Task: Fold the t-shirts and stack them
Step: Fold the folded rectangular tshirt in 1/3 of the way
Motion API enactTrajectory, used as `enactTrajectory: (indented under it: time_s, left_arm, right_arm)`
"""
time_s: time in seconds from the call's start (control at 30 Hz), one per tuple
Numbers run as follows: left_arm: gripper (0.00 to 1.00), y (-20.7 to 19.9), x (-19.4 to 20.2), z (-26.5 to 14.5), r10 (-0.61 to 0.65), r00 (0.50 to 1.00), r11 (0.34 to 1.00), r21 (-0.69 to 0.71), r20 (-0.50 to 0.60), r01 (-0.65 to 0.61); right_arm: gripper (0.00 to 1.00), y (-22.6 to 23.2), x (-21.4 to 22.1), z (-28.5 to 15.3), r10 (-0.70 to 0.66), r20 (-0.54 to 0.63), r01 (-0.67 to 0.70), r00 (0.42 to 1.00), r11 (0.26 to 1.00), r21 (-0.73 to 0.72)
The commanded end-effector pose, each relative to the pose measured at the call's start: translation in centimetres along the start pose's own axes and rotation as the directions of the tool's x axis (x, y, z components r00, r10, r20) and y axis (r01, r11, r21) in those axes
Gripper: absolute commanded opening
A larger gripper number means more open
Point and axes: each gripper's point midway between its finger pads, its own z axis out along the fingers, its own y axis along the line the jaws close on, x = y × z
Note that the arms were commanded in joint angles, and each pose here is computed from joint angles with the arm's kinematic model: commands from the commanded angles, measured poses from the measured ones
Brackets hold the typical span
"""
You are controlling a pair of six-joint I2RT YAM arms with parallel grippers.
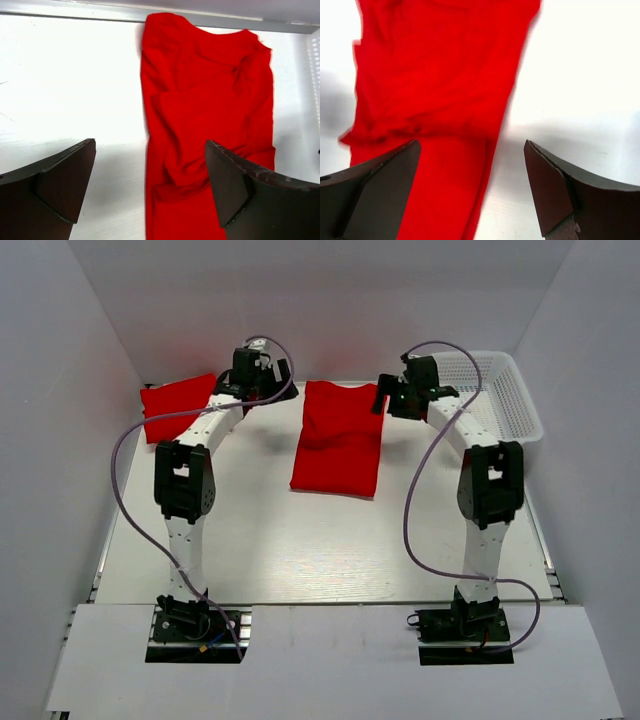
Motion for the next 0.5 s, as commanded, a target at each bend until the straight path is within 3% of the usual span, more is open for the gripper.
enactTrajectory:
  time_s: [0.0,0.1,0.27,0.47]
  left_arm:
    - [1.0,-2.5,3.2,-3.3,0.046,0.996,0.996,0.082,-0.074,-0.04]
    - [1.0,-3.7,6.4,-4.9,0.082,0.989,0.987,0.15,-0.127,-0.063]
    - [1.0,-7.4,10.2,-6.3,0.165,0.971,0.933,0.348,-0.172,-0.097]
    - [1.0,-9.8,13.4,-5.8,0.223,0.948,0.907,0.405,-0.228,-0.116]
  right_arm:
    - [0.9,1.0,3.7,-3.4,-0.039,-0.051,0.035,0.998,0.997,-0.069]
    - [0.9,3.1,4.1,-6.0,-0.085,-0.008,0.083,0.996,0.981,-0.176]
    - [0.9,4.4,9.5,-7.2,-0.085,-0.099,0.052,0.991,0.953,-0.298]
    - [0.9,6.6,11.4,-7.7,-0.095,-0.126,0.034,0.987,0.907,-0.419]
